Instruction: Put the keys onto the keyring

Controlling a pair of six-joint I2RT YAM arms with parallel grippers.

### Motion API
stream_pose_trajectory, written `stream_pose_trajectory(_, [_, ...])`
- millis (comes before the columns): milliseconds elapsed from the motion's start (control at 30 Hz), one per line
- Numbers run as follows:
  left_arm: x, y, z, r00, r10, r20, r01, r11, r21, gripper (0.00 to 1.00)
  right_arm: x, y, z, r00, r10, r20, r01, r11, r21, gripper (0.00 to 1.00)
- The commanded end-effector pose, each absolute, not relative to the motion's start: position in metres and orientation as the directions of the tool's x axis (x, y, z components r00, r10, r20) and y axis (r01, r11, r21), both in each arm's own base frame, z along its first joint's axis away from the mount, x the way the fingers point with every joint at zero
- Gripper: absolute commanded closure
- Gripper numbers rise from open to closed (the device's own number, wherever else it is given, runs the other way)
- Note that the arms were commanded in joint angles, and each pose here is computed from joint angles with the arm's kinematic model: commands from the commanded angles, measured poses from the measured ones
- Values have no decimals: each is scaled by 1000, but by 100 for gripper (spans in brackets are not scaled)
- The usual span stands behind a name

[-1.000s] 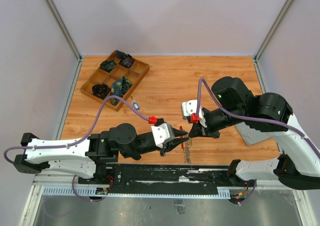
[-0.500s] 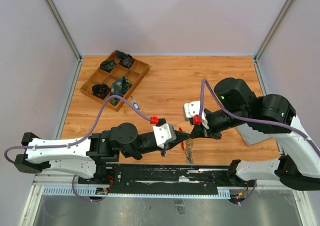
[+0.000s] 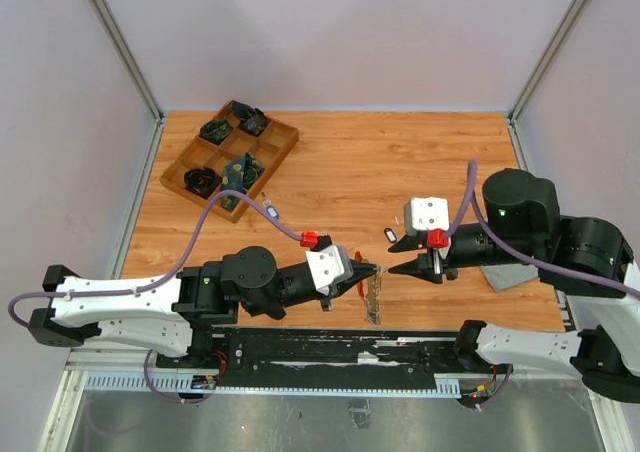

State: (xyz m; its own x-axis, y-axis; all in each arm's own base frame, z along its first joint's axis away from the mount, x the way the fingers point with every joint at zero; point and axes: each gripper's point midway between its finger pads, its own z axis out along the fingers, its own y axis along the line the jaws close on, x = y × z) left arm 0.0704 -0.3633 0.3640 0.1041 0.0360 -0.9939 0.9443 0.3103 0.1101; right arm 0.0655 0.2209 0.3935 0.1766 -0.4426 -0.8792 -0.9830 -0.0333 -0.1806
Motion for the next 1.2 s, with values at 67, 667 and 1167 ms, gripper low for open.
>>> stream_pose_trajectory(67, [81, -351, 397, 101, -73, -992, 920, 388, 65, 100, 93, 225, 406, 0, -287, -958, -959, 272, -82, 62])
stream_pose_trajectory(667, [76, -331, 413, 57, -213, -975, 928, 372, -27, 99, 79, 245, 429, -396, 183, -900, -864, 258, 433, 57])
stream_pose_trajectory(1167, [70, -317, 429, 59, -276, -959, 938, 343, -41, 99, 63, 260, 419, -447, 103, -889, -875, 158, 458, 66])
